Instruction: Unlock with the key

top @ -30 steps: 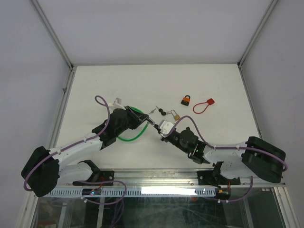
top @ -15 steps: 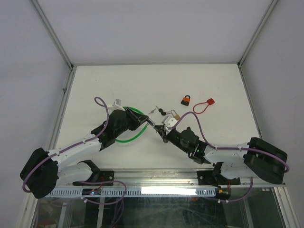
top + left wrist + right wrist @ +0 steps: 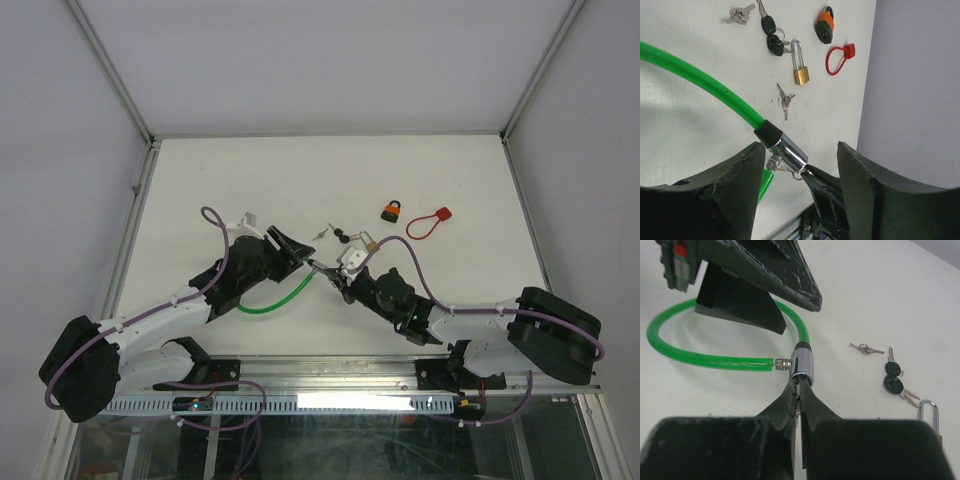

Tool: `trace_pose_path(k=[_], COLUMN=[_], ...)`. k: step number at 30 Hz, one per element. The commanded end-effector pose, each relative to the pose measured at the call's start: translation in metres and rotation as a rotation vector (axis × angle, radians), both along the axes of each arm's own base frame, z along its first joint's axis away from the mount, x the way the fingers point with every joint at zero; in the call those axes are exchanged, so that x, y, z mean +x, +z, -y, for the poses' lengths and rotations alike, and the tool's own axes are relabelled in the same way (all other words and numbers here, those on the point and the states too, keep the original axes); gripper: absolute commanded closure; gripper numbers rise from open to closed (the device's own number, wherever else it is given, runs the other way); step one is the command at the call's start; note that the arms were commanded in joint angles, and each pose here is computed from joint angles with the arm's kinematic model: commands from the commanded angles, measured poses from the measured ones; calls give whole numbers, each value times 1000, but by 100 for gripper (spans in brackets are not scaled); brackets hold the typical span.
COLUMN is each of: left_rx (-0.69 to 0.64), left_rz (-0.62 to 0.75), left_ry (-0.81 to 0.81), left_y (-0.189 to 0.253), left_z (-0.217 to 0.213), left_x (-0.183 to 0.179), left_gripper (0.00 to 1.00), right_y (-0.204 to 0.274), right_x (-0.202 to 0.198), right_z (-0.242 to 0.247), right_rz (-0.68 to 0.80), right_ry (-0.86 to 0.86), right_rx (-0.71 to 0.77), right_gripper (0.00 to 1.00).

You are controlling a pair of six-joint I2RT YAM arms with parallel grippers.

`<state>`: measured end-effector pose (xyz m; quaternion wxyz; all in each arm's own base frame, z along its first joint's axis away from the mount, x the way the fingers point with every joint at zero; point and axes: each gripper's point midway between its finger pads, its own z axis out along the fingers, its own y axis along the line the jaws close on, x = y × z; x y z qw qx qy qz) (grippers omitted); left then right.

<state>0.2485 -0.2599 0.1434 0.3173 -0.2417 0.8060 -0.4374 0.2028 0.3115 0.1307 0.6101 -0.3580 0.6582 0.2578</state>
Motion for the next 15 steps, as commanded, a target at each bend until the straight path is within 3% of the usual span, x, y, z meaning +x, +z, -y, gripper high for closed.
trace_pose_path(k=[1,5,15], left_rx=[6,72,195], left_rz=[99,127,41], left_ry=[-59,-121,-271], left_y=[17,8,-39], left_z=[0,-2,4], left_x=[-6,-14,-32], left_gripper=[37,31,34], right_y=[20,13,2], right_x=[3,3,7], right_z=[-11,-12,-12], right_rz=[27,14,-39], right_ry=[10,16,-6], right_rx=[62,45,32], right_gripper=[100,100,100])
